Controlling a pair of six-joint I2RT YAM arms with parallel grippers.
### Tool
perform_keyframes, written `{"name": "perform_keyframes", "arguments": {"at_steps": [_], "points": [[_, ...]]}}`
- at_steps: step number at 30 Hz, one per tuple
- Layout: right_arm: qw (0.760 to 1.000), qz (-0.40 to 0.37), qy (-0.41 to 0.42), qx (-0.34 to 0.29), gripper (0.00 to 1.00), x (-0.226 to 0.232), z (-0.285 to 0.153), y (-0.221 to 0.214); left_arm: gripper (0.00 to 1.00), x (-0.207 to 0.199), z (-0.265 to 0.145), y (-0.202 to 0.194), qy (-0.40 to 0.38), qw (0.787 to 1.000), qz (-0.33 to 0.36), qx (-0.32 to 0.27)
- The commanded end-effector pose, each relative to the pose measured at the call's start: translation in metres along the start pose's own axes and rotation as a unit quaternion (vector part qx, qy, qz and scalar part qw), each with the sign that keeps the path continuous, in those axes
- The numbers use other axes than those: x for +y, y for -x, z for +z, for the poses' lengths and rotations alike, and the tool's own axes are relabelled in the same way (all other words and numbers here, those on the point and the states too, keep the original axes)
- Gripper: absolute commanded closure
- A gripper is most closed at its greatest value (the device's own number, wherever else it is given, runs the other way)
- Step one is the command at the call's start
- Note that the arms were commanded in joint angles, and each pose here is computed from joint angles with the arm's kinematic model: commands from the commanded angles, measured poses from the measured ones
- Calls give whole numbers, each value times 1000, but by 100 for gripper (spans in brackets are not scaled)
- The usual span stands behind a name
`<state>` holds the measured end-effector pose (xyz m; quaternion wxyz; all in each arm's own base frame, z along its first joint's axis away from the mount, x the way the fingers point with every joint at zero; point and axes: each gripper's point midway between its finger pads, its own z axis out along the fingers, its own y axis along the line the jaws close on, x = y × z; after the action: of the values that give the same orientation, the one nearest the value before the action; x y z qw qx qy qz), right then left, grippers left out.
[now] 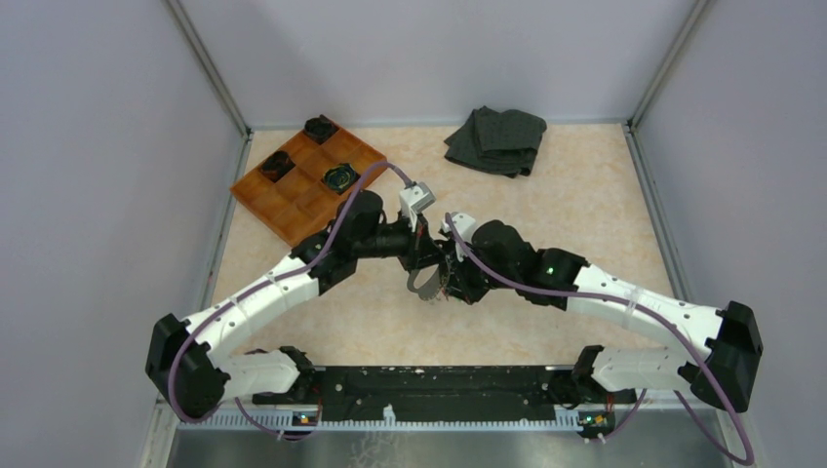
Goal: Remove the keys from the keyring
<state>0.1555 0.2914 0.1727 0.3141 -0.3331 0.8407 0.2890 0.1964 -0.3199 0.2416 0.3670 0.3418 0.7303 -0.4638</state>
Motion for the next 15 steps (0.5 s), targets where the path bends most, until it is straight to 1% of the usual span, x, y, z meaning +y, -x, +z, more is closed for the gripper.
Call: {"name": "perform_keyframes", "arguments": {"at_steps": [1,6,15], "points": [[999,10,4,-33,100,8,-9,22,100,-15,-8,26,-11,998,35,-43],[999,26,-6,-37,100,5,-10,20,100,-16,-9,25,-9,998,35,-45],[998,44,1,-50,100,7,-15,20,100,-21,-11,25,-11,998,40,-49]]}}
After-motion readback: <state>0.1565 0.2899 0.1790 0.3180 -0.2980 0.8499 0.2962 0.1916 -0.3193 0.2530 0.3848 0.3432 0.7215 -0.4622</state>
